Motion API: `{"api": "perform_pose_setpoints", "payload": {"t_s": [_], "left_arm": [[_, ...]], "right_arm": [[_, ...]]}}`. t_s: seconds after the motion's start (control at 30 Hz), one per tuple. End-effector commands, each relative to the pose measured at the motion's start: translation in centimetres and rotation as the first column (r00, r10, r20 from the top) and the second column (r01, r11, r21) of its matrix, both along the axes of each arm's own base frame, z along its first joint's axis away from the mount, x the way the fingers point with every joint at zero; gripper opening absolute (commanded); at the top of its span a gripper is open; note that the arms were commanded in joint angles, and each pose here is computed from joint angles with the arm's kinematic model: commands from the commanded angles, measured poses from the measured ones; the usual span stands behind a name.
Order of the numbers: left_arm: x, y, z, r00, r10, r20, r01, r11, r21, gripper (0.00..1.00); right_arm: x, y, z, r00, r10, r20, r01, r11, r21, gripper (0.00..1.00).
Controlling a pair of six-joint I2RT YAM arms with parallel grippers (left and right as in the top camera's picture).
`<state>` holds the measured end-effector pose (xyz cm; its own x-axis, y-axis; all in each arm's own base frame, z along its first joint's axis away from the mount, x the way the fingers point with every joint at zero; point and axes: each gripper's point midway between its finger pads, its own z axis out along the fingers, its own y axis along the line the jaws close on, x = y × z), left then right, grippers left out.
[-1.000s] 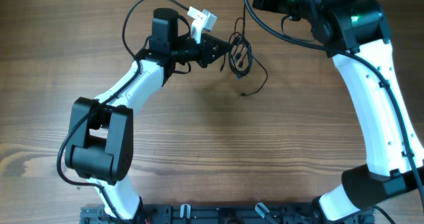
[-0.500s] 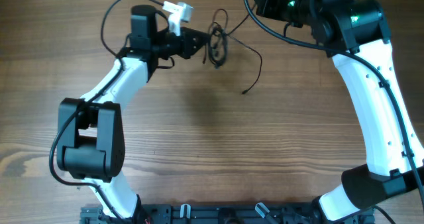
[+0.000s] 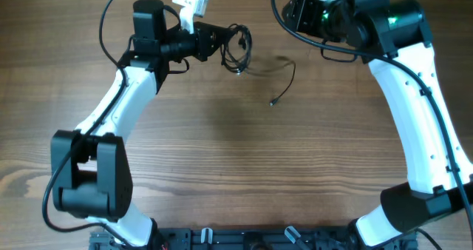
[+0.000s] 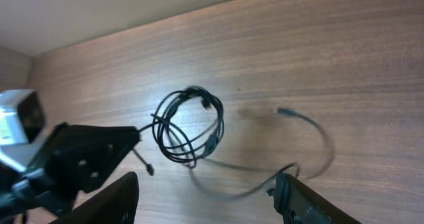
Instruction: Untangle cables
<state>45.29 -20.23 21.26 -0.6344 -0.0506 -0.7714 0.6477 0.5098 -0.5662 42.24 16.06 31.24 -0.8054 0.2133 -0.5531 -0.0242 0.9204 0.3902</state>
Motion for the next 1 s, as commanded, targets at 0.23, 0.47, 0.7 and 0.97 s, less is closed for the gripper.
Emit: {"api": "perform_pose_setpoints", "payload": {"t_s": [0.23,0.47,0.7,0.97], "left_arm": [[-1.6,-0.1,5.0,0.995,-0.015,0.1,0.017,1.0,-0.022,0.04],[-3.5,0.5,9.0,0.986,0.01,0.165,-0.007,1.0,-0.021,0.04],[-4.5,1.4,11.4,0.976,0.06,0.208,-0.059,0.998,-0.011,0.04],[-4.2,2.7,11.7,0.973,0.098,0.21,-0.099,0.995,-0.007,0.04]], "right_arm": [[1.1,0.1,-4.9,0.994,-0.014,-0.113,0.007,0.998,-0.059,0.81],[3.2,1.3,-10.0,0.982,0.044,-0.186,-0.061,0.995,-0.085,0.81],[4.5,4.1,-13.3,0.955,0.223,-0.193,-0.233,0.972,-0.028,0.78],[5.2,6.5,-12.6,0.932,0.344,-0.114,-0.339,0.939,0.06,0.44]]}}
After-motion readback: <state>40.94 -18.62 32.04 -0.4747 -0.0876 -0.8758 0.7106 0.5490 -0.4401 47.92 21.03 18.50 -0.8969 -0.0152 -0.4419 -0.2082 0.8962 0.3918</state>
